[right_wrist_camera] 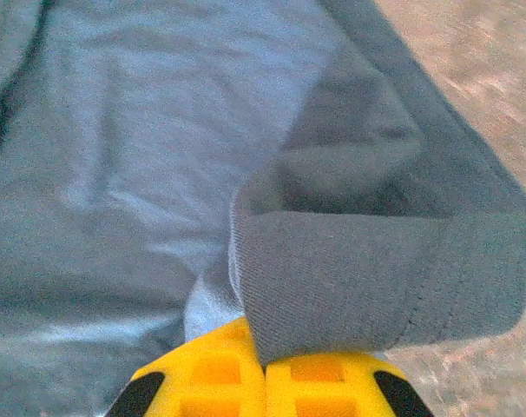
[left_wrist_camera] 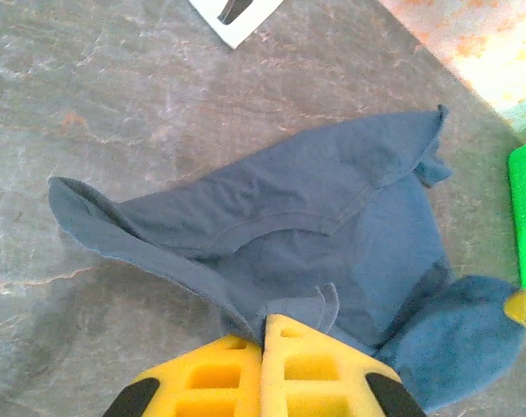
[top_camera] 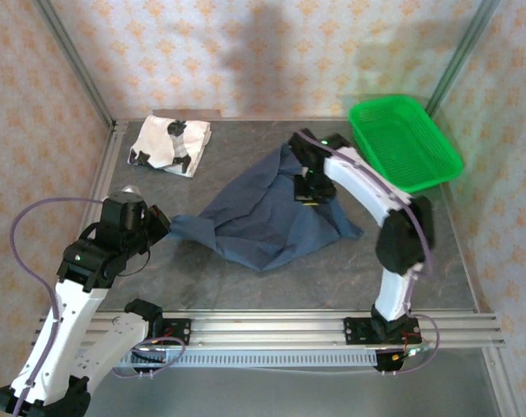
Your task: Fold and stack the t-shirts
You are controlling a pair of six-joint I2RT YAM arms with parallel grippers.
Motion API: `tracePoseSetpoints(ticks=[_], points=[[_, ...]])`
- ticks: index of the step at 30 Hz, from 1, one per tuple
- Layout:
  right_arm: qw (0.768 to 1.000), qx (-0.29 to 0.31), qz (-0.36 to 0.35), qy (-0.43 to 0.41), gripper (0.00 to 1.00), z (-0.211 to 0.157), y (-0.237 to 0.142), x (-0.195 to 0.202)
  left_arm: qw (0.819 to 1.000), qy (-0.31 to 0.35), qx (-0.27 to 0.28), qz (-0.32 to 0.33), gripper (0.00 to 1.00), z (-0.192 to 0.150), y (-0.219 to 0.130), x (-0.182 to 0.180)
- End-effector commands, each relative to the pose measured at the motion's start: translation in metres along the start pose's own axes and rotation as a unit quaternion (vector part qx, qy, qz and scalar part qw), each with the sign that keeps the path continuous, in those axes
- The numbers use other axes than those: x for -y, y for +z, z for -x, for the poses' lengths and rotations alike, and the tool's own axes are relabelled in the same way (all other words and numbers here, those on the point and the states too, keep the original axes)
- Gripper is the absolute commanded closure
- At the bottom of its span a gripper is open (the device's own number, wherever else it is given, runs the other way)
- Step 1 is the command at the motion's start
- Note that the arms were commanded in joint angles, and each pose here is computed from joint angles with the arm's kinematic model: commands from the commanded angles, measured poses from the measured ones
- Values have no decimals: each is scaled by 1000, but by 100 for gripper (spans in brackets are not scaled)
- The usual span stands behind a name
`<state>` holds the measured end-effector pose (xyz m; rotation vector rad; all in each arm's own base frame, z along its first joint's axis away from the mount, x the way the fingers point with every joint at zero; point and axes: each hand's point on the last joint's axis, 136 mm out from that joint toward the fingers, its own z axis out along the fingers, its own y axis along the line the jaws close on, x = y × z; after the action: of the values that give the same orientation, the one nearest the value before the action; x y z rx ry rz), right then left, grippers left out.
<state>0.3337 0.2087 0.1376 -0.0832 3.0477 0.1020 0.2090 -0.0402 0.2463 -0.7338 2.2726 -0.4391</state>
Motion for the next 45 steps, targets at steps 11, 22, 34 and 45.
tracePoseSetpoints(ticks=[11, 22, 34, 45], points=[[996, 10, 56, -71, 47, 20, 2, -76, 997, 5, -35, 64, 100, -37, 13, -49], [923, 66, 278, 259, 41, -34, 8, 63, 998, -6, -45, 36, 100, -43, 27, -40], [850, 113, 408, 314, 52, 16, 54, 60, 999, 4, -46, 26, 100, -40, 29, -33], [846, 101, 424, 307, 60, 18, 60, 54, 999, -5, -40, 35, 100, -45, 26, -44]])
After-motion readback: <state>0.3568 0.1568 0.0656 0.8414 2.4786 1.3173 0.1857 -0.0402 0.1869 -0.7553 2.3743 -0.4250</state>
